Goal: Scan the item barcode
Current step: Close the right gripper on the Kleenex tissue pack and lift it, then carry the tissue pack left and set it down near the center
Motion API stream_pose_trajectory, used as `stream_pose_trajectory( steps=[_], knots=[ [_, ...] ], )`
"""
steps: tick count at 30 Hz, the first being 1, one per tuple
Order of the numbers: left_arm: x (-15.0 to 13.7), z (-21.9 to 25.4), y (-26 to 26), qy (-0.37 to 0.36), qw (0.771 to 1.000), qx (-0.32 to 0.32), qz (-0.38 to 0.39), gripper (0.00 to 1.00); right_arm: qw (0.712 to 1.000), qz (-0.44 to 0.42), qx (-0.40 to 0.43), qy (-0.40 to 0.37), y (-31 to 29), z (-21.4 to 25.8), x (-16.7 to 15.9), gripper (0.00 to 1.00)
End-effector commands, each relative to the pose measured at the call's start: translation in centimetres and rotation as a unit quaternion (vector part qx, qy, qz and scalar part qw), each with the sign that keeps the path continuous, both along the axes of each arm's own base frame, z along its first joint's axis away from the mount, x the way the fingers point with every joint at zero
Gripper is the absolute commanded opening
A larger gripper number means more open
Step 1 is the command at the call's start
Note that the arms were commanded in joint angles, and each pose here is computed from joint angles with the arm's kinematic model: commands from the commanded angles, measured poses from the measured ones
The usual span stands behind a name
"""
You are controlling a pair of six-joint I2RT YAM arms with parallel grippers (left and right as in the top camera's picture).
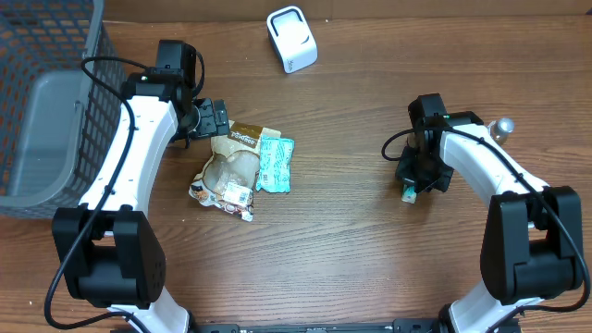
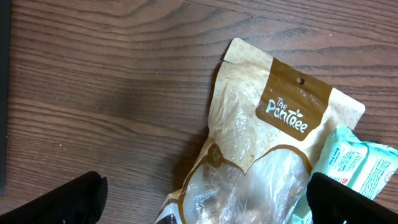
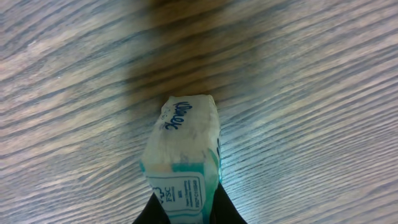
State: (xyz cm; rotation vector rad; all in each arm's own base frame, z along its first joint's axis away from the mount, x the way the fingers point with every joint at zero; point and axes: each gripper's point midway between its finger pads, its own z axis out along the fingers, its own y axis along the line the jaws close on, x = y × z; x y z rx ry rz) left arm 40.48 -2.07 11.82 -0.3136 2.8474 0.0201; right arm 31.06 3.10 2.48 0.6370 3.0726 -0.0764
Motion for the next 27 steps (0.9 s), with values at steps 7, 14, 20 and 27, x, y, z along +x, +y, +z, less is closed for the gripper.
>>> stream_pose_trajectory(
  steps=[7, 14, 20, 27],
  knots=[
    [0.3, 0.7, 0.1, -0.010, 1.000, 0.001, 0.002, 1.00, 0.995, 0.092, 0.029, -0.032, 4.7, 1.4, 1.6, 0.10],
    [0.3, 0.7, 0.1, -0.010, 1.000, 0.002, 0.002, 1.00, 0.977, 0.181, 0.046, -0.099, 11.8, 1.8, 2.9, 0.10],
    [0.3, 0.7, 0.1, -0.010, 1.000, 0.001, 0.002, 1.00, 0.959, 0.238, 0.053, -0.142, 16.6, 2.4, 2.8, 0.11],
    [0.3, 0.7, 0.1, -0.010, 1.000, 0.001, 0.002, 0.99, 0.956, 0.246, -0.022, -0.161, 15.5, 2.6, 3.2, 0.15]
  ],
)
